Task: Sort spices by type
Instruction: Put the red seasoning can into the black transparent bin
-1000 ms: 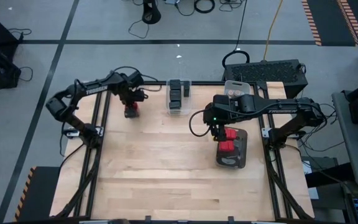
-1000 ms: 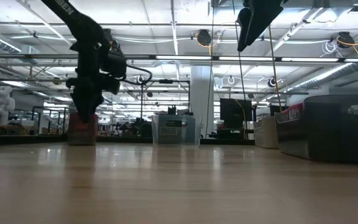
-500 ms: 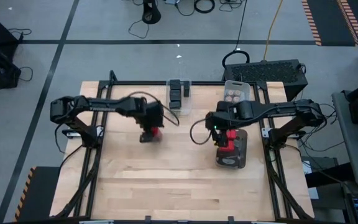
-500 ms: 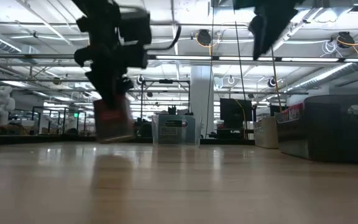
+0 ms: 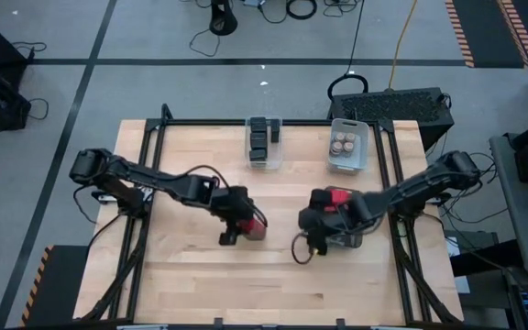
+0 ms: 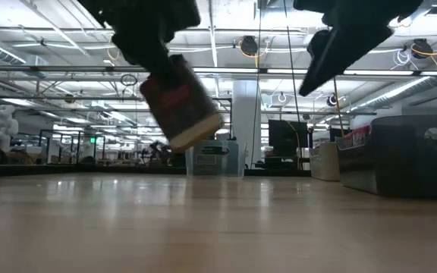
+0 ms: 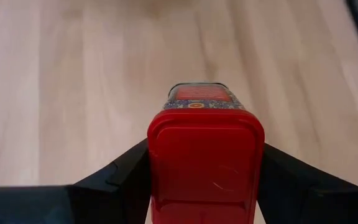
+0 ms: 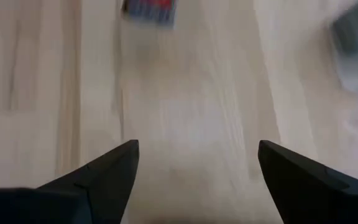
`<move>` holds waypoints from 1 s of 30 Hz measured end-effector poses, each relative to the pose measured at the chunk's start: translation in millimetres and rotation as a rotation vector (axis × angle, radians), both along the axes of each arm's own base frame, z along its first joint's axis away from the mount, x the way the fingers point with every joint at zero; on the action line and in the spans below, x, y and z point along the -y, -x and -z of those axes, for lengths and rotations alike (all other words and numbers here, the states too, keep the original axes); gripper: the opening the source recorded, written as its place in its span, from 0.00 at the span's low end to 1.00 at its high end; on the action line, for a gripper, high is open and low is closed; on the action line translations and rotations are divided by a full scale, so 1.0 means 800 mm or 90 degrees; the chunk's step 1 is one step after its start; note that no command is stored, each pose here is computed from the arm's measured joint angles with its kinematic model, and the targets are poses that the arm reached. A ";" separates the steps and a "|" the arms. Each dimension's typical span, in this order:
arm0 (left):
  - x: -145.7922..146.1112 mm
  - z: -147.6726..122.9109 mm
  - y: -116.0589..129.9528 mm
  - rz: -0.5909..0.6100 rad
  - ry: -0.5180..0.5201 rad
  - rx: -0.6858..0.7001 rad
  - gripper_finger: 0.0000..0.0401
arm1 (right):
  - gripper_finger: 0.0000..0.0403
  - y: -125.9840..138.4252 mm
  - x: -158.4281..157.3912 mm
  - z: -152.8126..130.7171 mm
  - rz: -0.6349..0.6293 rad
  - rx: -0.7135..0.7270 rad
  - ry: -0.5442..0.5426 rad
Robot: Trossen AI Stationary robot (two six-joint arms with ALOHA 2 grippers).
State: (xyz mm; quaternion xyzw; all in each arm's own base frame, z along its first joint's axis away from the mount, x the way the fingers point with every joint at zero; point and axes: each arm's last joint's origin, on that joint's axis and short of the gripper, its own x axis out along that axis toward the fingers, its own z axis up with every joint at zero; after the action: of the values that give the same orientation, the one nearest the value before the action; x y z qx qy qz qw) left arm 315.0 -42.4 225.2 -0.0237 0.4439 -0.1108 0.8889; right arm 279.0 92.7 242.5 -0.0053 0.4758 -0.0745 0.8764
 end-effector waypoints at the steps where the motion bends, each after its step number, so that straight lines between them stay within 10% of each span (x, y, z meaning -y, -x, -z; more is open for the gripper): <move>1: 0.006 0.000 -0.003 0.003 -0.002 0.013 0.56 | 0.78 0.000 -0.005 0.006 0.005 0.028 0.003; 8: 0.034 0.011 -0.021 0.012 -0.044 0.082 0.56 | 0.77 -0.012 -0.026 0.029 0.018 0.231 -0.072; 30: 0.034 0.005 -0.035 -0.045 -0.021 0.155 0.58 | 0.77 -0.036 -0.005 0.031 -0.013 0.263 -0.124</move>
State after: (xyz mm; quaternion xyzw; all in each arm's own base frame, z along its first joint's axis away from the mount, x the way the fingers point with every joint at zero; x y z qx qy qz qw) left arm 342.7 -70.0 221.3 -0.0113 0.3335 -0.0743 0.9397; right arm 307.7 96.3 218.0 0.0900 0.2911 -0.0189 0.9523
